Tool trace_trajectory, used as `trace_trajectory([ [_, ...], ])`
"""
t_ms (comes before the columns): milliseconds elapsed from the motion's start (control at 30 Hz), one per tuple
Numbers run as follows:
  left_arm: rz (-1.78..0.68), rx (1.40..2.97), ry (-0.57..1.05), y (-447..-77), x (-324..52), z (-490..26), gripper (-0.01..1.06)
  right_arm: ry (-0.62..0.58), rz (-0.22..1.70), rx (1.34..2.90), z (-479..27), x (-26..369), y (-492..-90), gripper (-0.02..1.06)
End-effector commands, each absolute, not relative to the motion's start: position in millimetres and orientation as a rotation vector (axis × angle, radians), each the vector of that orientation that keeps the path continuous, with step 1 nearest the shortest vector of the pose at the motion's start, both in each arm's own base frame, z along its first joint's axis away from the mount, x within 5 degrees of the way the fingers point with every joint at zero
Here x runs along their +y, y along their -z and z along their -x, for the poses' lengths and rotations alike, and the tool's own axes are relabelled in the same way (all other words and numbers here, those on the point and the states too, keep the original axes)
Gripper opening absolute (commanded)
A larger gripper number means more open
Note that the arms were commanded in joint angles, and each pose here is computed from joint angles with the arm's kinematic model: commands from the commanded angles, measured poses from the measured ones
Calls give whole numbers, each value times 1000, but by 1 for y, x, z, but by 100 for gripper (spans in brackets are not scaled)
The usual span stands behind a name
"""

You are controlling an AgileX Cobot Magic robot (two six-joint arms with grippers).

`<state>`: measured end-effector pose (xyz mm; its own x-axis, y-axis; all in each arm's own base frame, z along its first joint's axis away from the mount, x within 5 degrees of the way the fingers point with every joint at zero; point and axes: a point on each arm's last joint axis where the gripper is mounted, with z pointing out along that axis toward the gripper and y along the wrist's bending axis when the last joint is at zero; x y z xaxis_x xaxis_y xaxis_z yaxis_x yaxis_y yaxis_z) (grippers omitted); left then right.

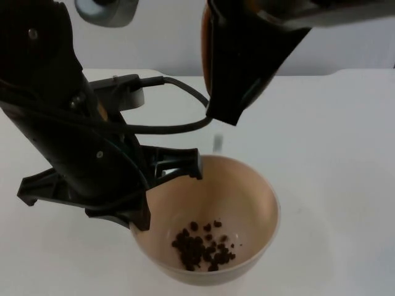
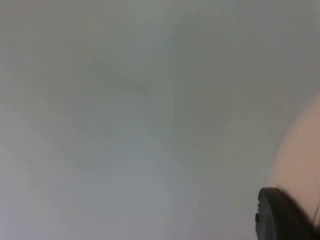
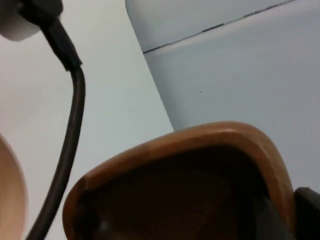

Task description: Pick up the bowl with the left hand and pour the coffee beans from the cup into the bowl with the right hand.

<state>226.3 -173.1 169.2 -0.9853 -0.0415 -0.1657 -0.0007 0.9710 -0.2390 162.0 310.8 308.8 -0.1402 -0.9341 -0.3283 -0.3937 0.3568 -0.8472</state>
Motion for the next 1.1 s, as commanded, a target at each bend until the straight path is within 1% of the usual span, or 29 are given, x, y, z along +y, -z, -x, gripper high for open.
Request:
trace_trajectory([
  [0, 34, 2951, 369, -170, -174, -224, 0, 728, 1134, 1753, -166, 307, -310, 0],
  [267, 34, 2951, 369, -170, -174, -224, 0, 712, 1087, 1793, -171, 304, -309, 0],
  [333, 34, 2951, 369, -170, -174, -224, 0, 691, 1072, 1836, -172, 300, -311, 0],
  [533, 34, 2951, 369, -170, -174, -224, 0, 627, 1028, 1874, -176, 289, -322, 0],
  [633, 34, 2951, 369, -170, -174, -224, 0, 589, 981, 1925, -180, 278, -330, 0],
  [700, 34, 2951, 369, -170, -174, -224, 0, 519, 948, 1977, -183, 269, -336, 0],
  [733, 34, 2951, 369, -170, -174, -224, 0, 519, 948, 1977, -183, 269, -336, 0],
  [867, 32, 2952, 366, -170, -174, -224, 0, 313, 908, 2065, -187, 256, -346, 0],
  [900, 32, 2952, 366, -170, -174, -224, 0, 313, 908, 2065, -187, 256, -346, 0],
  [1000, 32, 2952, 366, -170, -174, -224, 0, 258, 864, 2131, -192, 245, -350, 0],
  [1067, 32, 2952, 366, -170, -174, -224, 0, 203, 846, 2189, -196, 238, -350, 0],
])
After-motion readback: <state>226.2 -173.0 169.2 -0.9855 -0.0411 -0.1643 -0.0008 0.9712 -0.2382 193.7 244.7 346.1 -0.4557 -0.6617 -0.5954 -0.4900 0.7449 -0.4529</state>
